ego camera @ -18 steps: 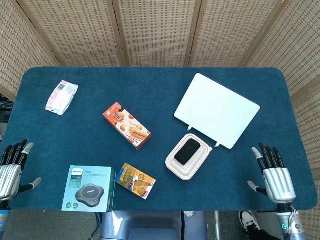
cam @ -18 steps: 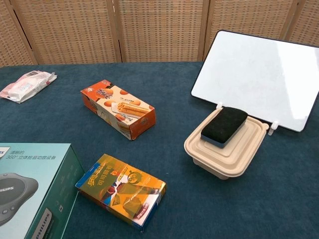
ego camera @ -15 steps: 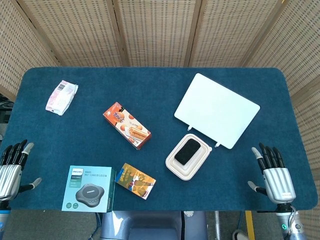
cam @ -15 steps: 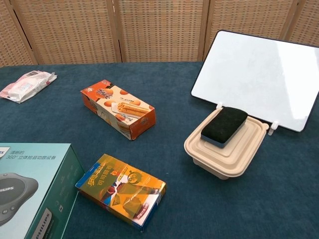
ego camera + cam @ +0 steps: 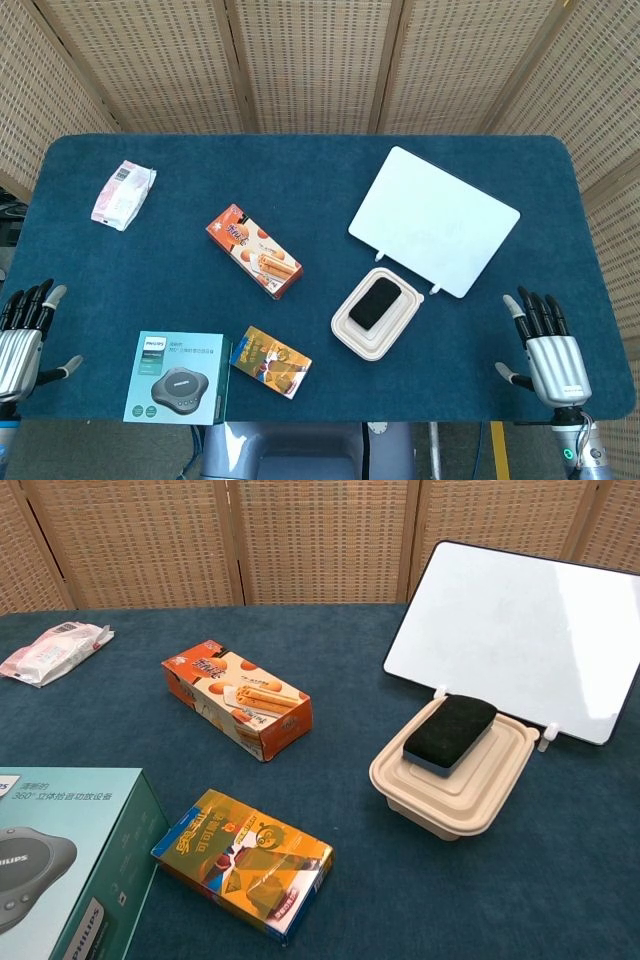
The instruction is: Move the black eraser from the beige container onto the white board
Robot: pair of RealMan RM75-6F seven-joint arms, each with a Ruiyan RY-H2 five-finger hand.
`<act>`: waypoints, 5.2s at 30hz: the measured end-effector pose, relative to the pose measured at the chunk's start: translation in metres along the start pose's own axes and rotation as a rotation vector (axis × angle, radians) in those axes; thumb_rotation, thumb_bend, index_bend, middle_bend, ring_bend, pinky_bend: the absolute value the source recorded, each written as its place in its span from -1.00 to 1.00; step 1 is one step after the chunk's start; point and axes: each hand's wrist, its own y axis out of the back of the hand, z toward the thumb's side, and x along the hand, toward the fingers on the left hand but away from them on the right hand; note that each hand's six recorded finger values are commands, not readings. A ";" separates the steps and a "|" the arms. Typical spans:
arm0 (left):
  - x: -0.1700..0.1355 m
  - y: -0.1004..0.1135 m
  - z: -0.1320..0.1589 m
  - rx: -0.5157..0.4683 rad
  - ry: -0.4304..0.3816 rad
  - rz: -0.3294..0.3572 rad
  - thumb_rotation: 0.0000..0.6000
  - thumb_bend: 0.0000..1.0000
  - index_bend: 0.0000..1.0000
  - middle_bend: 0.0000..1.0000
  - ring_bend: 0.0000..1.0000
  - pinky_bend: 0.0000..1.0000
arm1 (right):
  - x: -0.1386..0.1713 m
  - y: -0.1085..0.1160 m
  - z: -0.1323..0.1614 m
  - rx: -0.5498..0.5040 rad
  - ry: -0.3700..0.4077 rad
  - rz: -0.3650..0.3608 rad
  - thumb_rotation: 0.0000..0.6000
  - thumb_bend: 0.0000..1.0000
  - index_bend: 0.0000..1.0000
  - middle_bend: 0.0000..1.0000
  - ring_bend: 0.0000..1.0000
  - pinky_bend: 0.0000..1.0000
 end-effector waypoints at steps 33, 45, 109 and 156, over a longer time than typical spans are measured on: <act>0.000 0.000 0.000 -0.008 -0.002 -0.009 1.00 -0.69 -1.00 -1.00 -1.00 -1.00 | -0.031 0.022 0.023 0.072 0.174 -0.078 1.00 -0.89 -0.72 -1.00 -1.00 -1.00; 0.000 0.000 0.000 -0.014 -0.003 -0.007 1.00 -0.69 -1.00 -1.00 -1.00 -1.00 | -0.059 0.019 0.069 0.201 0.305 -0.010 1.00 -0.89 -0.60 -1.00 -1.00 -1.00; 0.001 0.002 -0.003 -0.048 -0.007 -0.009 1.00 -0.69 -1.00 -1.00 -1.00 -1.00 | -0.138 -0.014 0.206 0.439 0.476 0.150 1.00 -0.79 -0.37 -1.00 -1.00 -1.00; 0.001 0.000 -0.001 -0.043 -0.010 -0.017 1.00 -0.69 -1.00 -1.00 -1.00 -1.00 | -0.141 -0.038 0.228 0.681 0.523 0.202 1.00 -0.74 -0.31 -1.00 -1.00 -1.00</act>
